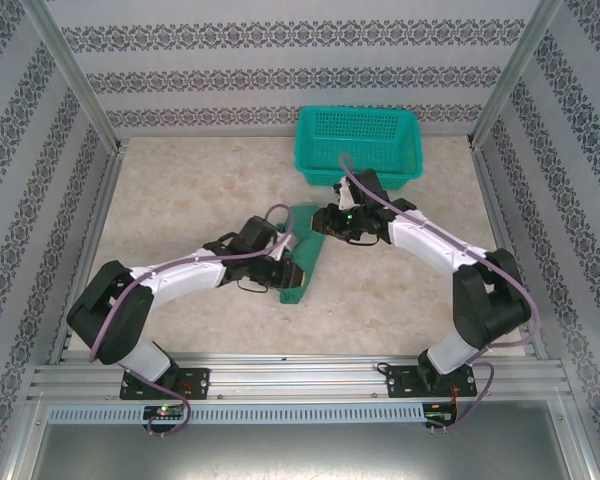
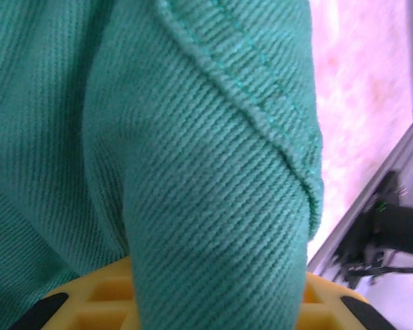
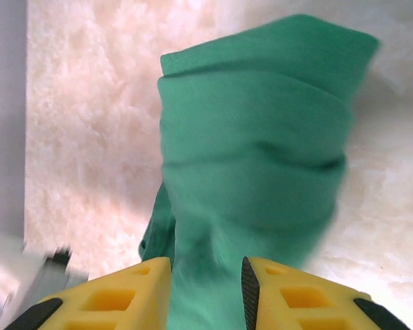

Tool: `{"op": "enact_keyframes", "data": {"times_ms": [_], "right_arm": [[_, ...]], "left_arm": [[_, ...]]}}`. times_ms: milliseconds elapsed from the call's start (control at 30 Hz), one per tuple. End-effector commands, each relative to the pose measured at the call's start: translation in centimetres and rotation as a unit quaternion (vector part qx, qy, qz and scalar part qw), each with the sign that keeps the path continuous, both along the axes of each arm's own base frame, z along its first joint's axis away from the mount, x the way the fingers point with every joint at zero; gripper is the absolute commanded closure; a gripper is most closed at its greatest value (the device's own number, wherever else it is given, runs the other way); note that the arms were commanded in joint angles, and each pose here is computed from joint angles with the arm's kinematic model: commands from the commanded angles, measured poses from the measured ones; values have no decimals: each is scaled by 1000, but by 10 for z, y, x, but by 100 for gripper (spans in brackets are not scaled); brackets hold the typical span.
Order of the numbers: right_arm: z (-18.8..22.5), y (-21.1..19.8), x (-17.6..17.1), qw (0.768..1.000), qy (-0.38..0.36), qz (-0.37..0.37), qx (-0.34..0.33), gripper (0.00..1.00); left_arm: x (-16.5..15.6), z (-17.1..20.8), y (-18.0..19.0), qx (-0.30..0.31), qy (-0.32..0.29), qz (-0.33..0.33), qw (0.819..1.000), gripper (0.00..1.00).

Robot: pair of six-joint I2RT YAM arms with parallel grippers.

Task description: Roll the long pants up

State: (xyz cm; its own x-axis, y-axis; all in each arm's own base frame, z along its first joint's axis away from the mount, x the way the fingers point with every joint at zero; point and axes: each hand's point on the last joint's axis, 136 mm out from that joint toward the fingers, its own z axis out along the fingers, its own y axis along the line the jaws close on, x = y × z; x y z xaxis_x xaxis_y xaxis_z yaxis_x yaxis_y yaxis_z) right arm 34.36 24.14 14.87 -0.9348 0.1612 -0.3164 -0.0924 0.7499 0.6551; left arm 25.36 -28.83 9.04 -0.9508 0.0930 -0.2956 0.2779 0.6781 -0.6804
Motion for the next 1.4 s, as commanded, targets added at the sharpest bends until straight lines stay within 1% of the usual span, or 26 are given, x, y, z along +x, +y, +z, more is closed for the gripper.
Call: {"op": "enact_keyframes", "data": {"times_ms": [0, 33, 100, 167, 233, 400, 467, 500, 533, 567, 600, 633, 733, 767, 833, 867, 900, 967, 1033, 1100, 1167, 1267, 1300, 1333, 1367], "right_arm": [[16, -18, -2, 999, -24, -21, -7, 64], [20, -20, -2, 999, -28, -22, -6, 64], [23, -24, -4, 999, -27, -22, -7, 64], [23, -23, -6, 999, -25, -20, -8, 64], [19, -21, -7, 1000, -20, -16, -6, 64], [8, -7, -7, 1000, -9, 7, -10, 63], [3, 4, -8, 999, -12, 34, -12, 53], [0, 10, -9, 999, -13, 48, -16, 45], [-2, 18, -11, 998, -14, 64, -17, 44], [-4, 24, -11, 997, -14, 75, -18, 41], [-7, 29, -10, 996, -14, 83, -19, 37], [-10, 35, -9, 996, -10, 90, -17, 37], [-19, 54, -3, 994, 9, 107, 12, 37], [-22, 59, -1, 994, 16, 110, 17, 37], [-30, 73, 1, 992, 24, 123, 23, 36], [-33, 78, 1, 991, 28, 129, 20, 36], [-35, 85, 2, 990, 29, 137, 19, 36], [-40, 95, 3, 989, 34, 143, 15, 36], [-40, 105, 2, 988, 33, 153, 10, 36], [-38, 113, 2, 986, 33, 162, 12, 36], [-40, 117, 4, 986, 34, 165, 3, 36], [-42, 116, 8, 985, 33, 170, -28, 35], [-44, 115, 7, 983, 33, 174, -43, 27], [-46, 112, 7, 982, 29, 177, -61, 9], [-48, 110, 7, 981, 23, 179, -73, 2]], "left_arm": [[18, 31, 4, -115, 22, 58, 991, 81], [22, 32, 10, -133, 28, 79, 988, 81], [30, 37, 22, -189, 37, 118, 974, 81], [34, 39, 33, -225, 44, 150, 962, 80], [35, 37, 42, -239, 52, 174, 954, 80], [36, 51, 58, -286, 43, 215, 933, 78], [35, 54, 66, -296, 43, 236, 925, 77], [33, 55, 72, -302, 41, 248, 919, 77], [31, 56, 76, -306, 42, 259, 915, 77], [29, 57, 81, -309, 40, 271, 911, 77], [27, 60, 86, -317, 34, 285, 904, 79], [23, 62, 90, -316, 30, 291, 903, 79], [9, 47, 103, -256, 46, 319, 911, 79], [4, 42, 111, -246, 50, 334, 909, 79], [-8, 26, 129, -230, 71, 380, 893, 77], [-14, 16, 137, -216, 85, 396, 888, 76], [-22, 5, 142, -195, 98, 405, 888, 75], [-34, -9, 151, -138, 109, 404, 898, 75], [-39, -9, 149, -81, 111, 366, 920, 76], [-36, -7, 148, -34, 115, 336, 934, 78], [-23, -7, 142, -45, 118, 328, 936, 77], [-8, -23, 127, -65, 147, 313, 936, 76], [-3, -29, 123, -74, 155, 312, 934, 76], [1, -37, 119, -81, 163, 311, 933, 75], [5, -40, 115, -88, 167, 306, 933, 75]]}}
